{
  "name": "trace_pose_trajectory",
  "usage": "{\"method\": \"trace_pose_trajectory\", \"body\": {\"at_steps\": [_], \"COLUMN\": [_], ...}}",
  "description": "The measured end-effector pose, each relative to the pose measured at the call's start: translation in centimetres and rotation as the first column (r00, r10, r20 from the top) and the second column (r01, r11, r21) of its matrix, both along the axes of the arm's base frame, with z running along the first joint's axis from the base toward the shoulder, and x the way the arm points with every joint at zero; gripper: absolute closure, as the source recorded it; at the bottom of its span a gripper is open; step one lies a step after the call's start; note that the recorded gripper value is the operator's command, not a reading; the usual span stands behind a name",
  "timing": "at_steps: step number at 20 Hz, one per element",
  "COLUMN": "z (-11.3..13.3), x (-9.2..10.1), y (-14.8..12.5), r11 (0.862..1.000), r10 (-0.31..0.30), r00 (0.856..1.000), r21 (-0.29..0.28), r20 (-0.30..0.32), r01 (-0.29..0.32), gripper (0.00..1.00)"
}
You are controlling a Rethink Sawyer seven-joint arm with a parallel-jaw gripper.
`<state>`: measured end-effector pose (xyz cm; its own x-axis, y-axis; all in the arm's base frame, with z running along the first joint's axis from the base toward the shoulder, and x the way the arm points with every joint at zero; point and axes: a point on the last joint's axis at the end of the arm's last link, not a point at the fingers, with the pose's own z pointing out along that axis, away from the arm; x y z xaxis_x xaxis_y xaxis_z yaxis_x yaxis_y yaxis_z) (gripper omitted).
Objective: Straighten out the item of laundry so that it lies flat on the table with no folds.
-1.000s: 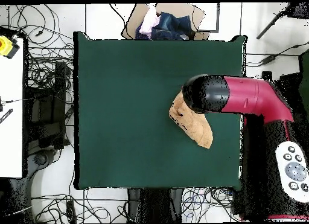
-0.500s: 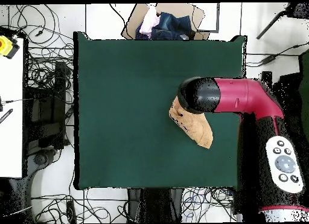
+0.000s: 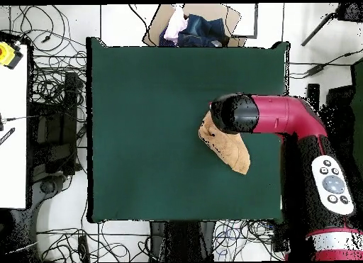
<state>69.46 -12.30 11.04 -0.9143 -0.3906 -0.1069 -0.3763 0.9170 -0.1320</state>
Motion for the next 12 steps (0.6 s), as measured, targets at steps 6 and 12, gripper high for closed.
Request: {"method": "trace_pose_trajectory", "body": {"at_steps": [6,12], "z": [-1.3,-3.5], "x": [-0.4,-0.9], "y": [-0.1,0.4], "r11": [1.0,1.0], "r10": [-0.005,0.008], "r00": [1.0,1.0], "r21": [0.016,0.027], "r20": [-0.017,-0.021], "r01": [0.005,-0.008], "gripper": [0.0,0.0]}}
